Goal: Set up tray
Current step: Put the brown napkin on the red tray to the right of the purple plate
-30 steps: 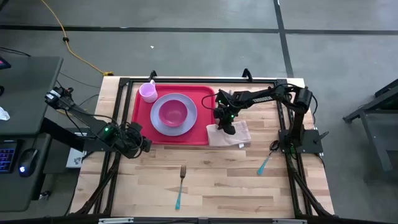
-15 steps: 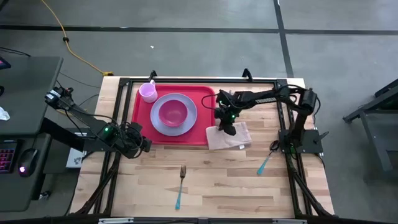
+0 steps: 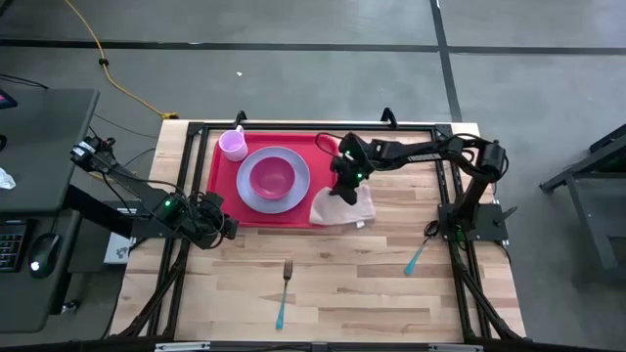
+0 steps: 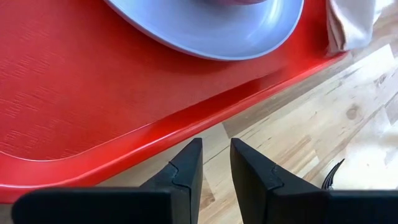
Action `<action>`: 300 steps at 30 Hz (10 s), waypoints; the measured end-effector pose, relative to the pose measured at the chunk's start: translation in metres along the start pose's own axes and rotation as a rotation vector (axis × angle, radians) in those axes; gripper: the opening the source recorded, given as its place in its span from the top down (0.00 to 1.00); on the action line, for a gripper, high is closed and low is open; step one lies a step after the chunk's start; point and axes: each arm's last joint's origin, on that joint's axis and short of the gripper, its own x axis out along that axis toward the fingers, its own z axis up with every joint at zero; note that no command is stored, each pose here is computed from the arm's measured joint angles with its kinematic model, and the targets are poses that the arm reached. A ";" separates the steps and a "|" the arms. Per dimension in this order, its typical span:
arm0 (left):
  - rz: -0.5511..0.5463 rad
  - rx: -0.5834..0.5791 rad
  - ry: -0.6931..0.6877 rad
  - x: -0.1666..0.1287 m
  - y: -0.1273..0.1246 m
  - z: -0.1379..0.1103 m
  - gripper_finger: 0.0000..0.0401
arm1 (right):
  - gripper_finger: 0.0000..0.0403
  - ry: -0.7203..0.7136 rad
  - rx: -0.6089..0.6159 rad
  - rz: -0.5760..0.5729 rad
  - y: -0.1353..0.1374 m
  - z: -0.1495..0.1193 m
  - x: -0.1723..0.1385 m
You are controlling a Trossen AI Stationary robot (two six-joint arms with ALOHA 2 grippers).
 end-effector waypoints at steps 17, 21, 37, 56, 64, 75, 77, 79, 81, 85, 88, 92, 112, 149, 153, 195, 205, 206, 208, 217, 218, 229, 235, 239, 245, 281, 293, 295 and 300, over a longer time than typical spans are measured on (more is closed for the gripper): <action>0.010 0.025 -0.001 0.000 0.001 0.000 0.72 | 1.00 -0.255 0.240 -0.281 -0.039 0.019 -0.025; 0.016 0.031 -0.002 0.000 0.002 0.000 0.72 | 1.00 -0.293 0.305 -0.347 -0.046 0.020 -0.030; 0.022 0.042 -0.002 0.000 0.002 0.000 0.72 | 1.00 -0.449 0.641 -0.406 -0.056 0.023 -0.038; 0.022 0.092 0.001 0.000 0.002 0.000 0.72 | 1.00 -0.482 0.900 -0.403 -0.053 0.046 -0.053; 0.021 0.117 0.001 0.000 0.002 0.000 0.72 | 1.00 -0.472 0.982 -0.436 -0.056 0.065 -0.079; 0.022 0.148 0.001 0.000 0.002 0.000 0.72 | 1.00 -0.413 1.010 -0.332 -0.047 0.069 -0.050; 0.022 0.148 0.001 0.000 0.002 0.000 0.72 | 1.00 -0.414 0.995 -0.297 -0.041 0.071 -0.045; 0.021 0.148 0.001 0.000 0.002 0.000 0.72 | 1.00 -0.416 0.983 -0.280 -0.038 0.073 -0.043; 0.021 0.164 0.001 0.000 0.002 0.000 0.72 | 1.00 -0.423 0.983 -0.278 -0.037 0.074 -0.044; 0.021 0.170 0.001 0.000 0.002 0.000 0.72 | 1.00 -0.468 0.960 -0.266 -0.032 0.087 -0.050; 0.020 0.170 0.001 0.000 0.002 0.000 0.72 | 1.00 -0.504 0.933 -0.251 -0.026 0.099 -0.057; 0.021 0.170 0.001 0.000 0.002 0.000 0.72 | 1.00 -0.545 0.881 -0.229 -0.016 0.118 -0.068; 0.021 0.170 0.001 0.000 0.002 0.000 0.72 | 1.00 -0.483 0.840 -0.252 0.030 0.122 -0.048; 0.012 0.377 0.339 -0.002 0.005 -0.009 0.72 | 1.00 -0.580 0.916 -0.504 0.130 0.088 -0.035; 0.043 0.448 0.336 -0.004 0.011 -0.007 0.72 | 1.00 -0.645 0.948 -0.532 0.139 0.084 -0.033; -0.415 0.666 0.313 -0.050 0.048 0.023 0.72 | 1.00 -0.456 1.020 -0.743 0.086 0.063 0.020; -0.383 0.619 0.263 -0.050 0.048 0.024 0.72 | 1.00 -0.328 0.962 -0.806 0.078 0.057 0.015; -0.383 0.619 0.263 -0.050 0.048 0.024 0.72 | 1.00 -0.314 0.957 -0.813 0.078 0.056 0.014; -0.383 0.617 0.262 -0.050 0.048 0.024 0.72 | 1.00 -0.287 0.944 -0.831 0.078 0.053 0.014; -0.387 0.616 0.266 -0.050 0.048 0.024 0.72 | 1.00 -0.236 0.884 -0.871 0.077 0.050 0.012; -0.387 0.616 0.266 -0.050 0.048 0.024 0.72 | 1.00 -0.235 0.874 -0.868 0.077 0.050 0.012; -0.387 0.611 0.268 -0.050 0.048 0.024 0.72 | 1.00 -0.176 0.819 -0.822 0.064 0.050 0.034; -0.387 0.611 0.268 -0.050 0.048 0.024 0.72 | 1.00 -0.152 0.777 -0.834 0.062 0.049 0.036; -0.387 0.611 0.268 -0.050 0.048 0.024 0.72 | 1.00 -0.139 0.770 -0.833 0.057 0.050 0.034; -0.387 0.610 0.268 -0.050 0.048 0.024 0.72 | 1.00 -0.145 0.785 -0.851 0.046 0.053 0.028; -0.387 0.593 0.266 -0.050 0.047 0.024 0.72 | 1.00 -0.256 1.061 -0.821 0.012 0.046 0.067; -0.387 0.594 0.266 -0.050 0.047 0.024 0.72 | 1.00 -0.297 1.134 -0.881 0.011 0.043 0.065; -0.387 0.593 0.266 -0.050 0.047 0.024 0.72 | 1.00 -0.294 1.152 -0.894 0.011 0.041 0.065; -0.390 0.602 0.272 -0.050 0.047 0.024 0.72 | 1.00 -0.292 1.172 -0.904 0.016 0.038 0.066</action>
